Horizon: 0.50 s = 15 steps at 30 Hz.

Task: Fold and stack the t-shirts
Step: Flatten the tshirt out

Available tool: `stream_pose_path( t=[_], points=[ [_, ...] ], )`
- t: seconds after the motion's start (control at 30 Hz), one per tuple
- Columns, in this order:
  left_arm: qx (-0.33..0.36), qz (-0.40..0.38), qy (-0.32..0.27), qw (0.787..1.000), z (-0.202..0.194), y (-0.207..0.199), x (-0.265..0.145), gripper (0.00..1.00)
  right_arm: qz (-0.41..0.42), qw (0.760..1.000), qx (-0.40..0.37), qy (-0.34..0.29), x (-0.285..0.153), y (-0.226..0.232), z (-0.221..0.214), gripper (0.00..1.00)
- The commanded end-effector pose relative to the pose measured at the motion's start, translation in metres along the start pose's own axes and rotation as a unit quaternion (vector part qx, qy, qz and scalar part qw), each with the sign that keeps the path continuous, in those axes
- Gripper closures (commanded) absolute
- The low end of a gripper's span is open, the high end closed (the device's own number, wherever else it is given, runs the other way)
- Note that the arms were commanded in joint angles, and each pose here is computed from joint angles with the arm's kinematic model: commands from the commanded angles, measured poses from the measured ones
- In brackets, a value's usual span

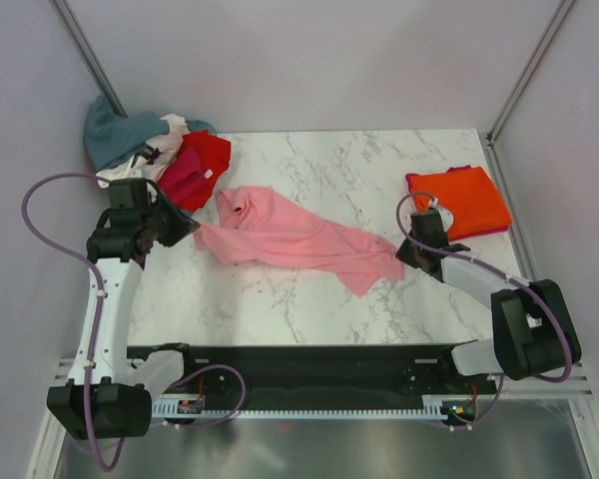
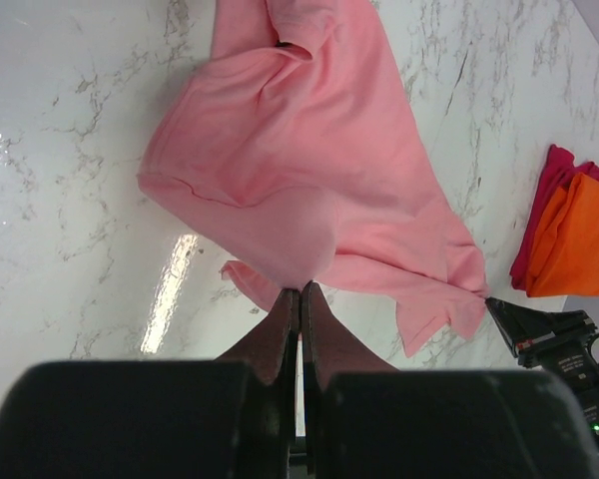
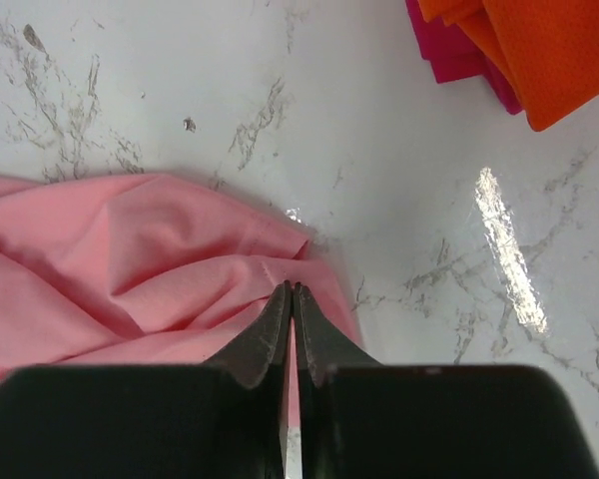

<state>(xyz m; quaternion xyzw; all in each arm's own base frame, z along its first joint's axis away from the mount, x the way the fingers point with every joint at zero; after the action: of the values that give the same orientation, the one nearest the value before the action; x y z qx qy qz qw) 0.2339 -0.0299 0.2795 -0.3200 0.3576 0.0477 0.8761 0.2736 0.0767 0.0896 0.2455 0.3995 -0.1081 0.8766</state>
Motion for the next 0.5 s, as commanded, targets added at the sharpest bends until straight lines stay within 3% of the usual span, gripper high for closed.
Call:
stream_pose_path(
  t=[0.0,0.13,0.47],
  points=[
    [0.026,-0.015,-0.025,0.999,0.007,-0.004,-0.006,0.98,0.014,1.0,0.004,-0.017,-0.003,0.003,0.006,0.93],
    [0.026,-0.014,-0.026,0.999,0.008,-0.003,-0.006,0.98,0.012,0.999,0.001,-0.037,-0.016,0.001,0.014,1.0],
    [0.022,-0.014,-0.038,0.999,0.011,-0.006,-0.013,0.98,0.0,0.993,-0.006,-0.121,-0.061,-0.007,0.044,1.0]
  ],
)
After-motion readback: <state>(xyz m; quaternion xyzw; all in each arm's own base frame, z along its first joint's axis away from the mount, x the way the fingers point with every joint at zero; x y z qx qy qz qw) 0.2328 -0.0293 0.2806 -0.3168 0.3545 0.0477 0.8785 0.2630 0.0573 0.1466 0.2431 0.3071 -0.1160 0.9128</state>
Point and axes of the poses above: each gripper's point midway between its finger pads, its own x axis out along the fingers, its own y axis along the line the jaws close on, z = x × y, the point moved 7 cm from there along -x, back along the fingers, and after that the axes turned 1 degree about x, right-handed, at the moved point
